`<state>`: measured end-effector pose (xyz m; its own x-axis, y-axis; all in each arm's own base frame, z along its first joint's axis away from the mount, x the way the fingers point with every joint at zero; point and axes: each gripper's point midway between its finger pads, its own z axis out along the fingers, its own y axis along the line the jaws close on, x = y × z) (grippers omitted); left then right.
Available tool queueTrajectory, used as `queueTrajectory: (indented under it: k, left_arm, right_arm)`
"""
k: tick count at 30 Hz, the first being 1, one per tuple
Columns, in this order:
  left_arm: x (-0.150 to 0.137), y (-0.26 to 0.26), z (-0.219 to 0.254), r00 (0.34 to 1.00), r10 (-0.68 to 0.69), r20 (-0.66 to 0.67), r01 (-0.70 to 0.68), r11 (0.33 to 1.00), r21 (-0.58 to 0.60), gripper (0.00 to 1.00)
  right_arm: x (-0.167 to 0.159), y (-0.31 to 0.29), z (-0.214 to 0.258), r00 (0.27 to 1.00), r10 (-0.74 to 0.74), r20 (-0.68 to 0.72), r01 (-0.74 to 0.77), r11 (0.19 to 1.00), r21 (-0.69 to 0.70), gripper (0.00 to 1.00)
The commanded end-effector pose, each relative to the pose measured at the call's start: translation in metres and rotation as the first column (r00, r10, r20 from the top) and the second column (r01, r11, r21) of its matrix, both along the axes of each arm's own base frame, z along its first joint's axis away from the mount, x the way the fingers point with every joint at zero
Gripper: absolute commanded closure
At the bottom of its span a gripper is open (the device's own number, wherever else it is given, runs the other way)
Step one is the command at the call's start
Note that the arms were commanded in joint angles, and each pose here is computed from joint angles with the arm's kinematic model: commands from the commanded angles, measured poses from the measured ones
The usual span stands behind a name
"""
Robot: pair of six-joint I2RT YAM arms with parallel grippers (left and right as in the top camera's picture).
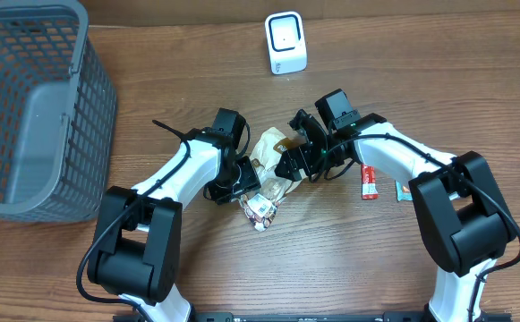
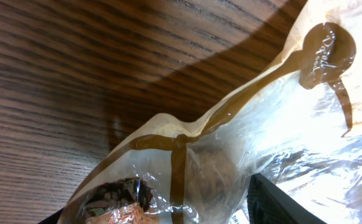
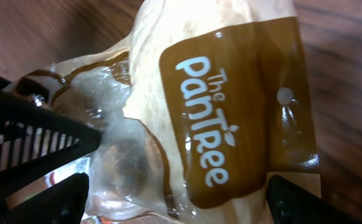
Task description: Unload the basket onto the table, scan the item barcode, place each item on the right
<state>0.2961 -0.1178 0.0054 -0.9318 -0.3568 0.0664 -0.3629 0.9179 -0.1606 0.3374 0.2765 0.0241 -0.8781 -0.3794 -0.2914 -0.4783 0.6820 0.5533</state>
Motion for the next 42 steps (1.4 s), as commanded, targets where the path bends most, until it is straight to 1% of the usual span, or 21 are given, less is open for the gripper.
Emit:
queueTrajectory:
  k: [1,7,10,13,15,17,18,19,21,23,24,26,29,31,34,36,38,42]
  left_arm:
    - [-0.005,0.004,-0.011,1.0,0.008,-0.028,-0.007,1.0,0.028,0.43]
    - [-0.005,0.004,-0.011,1.0,0.008,-0.026,-0.007,1.0,0.027,0.44]
    - [-0.005,0.004,-0.011,1.0,0.008,-0.026,-0.007,1.0,0.028,0.44]
    - [-0.005,0.004,-0.011,1.0,0.007,-0.025,-0.007,1.0,0.031,0.43]
    - [-0.005,0.004,-0.011,1.0,0.002,-0.023,-0.001,1.0,0.03,0.43]
    - [-0.004,0.004,-0.011,1.0,-0.02,-0.02,0.021,0.999,0.03,0.41]
    - [-0.004,0.005,-0.011,0.999,-0.036,-0.017,0.036,0.999,0.029,0.4]
    - [-0.003,0.006,-0.01,0.998,-0.055,-0.011,0.055,0.998,0.028,0.37]
    - [0.001,0.008,-0.008,0.996,-0.084,0.002,0.084,0.996,0.027,0.33]
    - [0.006,0.01,-0.006,0.996,-0.093,0.016,0.093,0.995,0.025,0.34]
    - [0.008,0.011,-0.005,0.996,-0.088,0.021,0.088,0.996,0.024,0.36]
    - [0.011,0.012,-0.005,0.996,-0.084,0.032,0.083,0.996,0.022,0.42]
    - [0.018,0.01,-0.005,0.989,-0.131,0.066,0.13,0.991,0.019,0.47]
    - [0.022,0.008,-0.004,0.981,-0.172,0.092,0.171,0.985,0.02,0.5]
    - [0.028,0.004,-0.003,0.964,-0.233,0.127,0.232,0.972,0.024,0.51]
    - [0.03,0.004,-0.003,0.953,-0.266,0.143,0.264,0.964,0.029,0.54]
    - [0.032,0.003,-0.003,0.944,-0.292,0.153,0.291,0.956,0.033,0.56]
    - [0.034,0.003,-0.003,0.928,-0.332,0.167,0.33,0.943,0.04,0.57]
  right_arm:
    - [-0.023,0.012,-0.014,0.995,0.038,-0.089,-0.037,0.999,0.014,0.08]
    - [-0.032,0.032,-0.012,0.994,0.036,-0.102,-0.034,0.999,0.025,0.15]
    - [-0.037,0.04,-0.011,0.994,0.055,-0.093,-0.053,0.998,0.031,0.25]
    - [-0.04,0.044,-0.011,0.994,0.069,-0.086,-0.067,0.997,0.035,0.41]
    - [-0.04,0.045,-0.011,0.994,0.071,-0.085,-0.069,0.997,0.035,0.48]
    - [-0.042,0.044,-0.011,0.993,0.07,-0.093,-0.068,0.997,0.03,0.52]
    - [-0.042,0.042,-0.011,0.993,0.067,-0.099,-0.065,0.998,0.026,0.52]
    - [-0.041,0.039,-0.01,0.993,0.059,-0.101,-0.058,0.998,0.017,0.52]
    - [-0.036,0.032,-0.006,0.996,0.038,-0.084,-0.039,0.999,-0.007,0.43]
    - [-0.031,0.028,0.005,0.998,0.023,-0.052,-0.024,1.0,-0.015,0.34]
    - [-0.028,0.026,0.011,0.999,0.017,-0.033,-0.017,1.0,-0.015,0.29]
    - [-0.021,0.025,0.026,1.0,0.006,0.02,-0.006,1.0,-0.01,0.25]
    - [-0.009,0.024,0.044,0.994,-0.015,0.105,0.016,1.0,-0.011,0.21]
    - [-0.002,0.022,0.046,0.989,-0.03,0.143,0.034,0.999,-0.024,0.17]
    - [0.011,0.01,0.039,0.978,-0.066,0.196,0.087,0.991,-0.099,0.12]
    - [0.019,0.0,0.035,0.968,-0.089,0.234,0.126,0.98,-0.151,0.07]
    - [0.025,-0.005,0.034,0.96,-0.101,0.262,0.151,0.973,-0.177,0.03]
    - [0.032,-0.01,0.034,0.948,-0.116,0.296,0.18,0.963,-0.202,0.03]
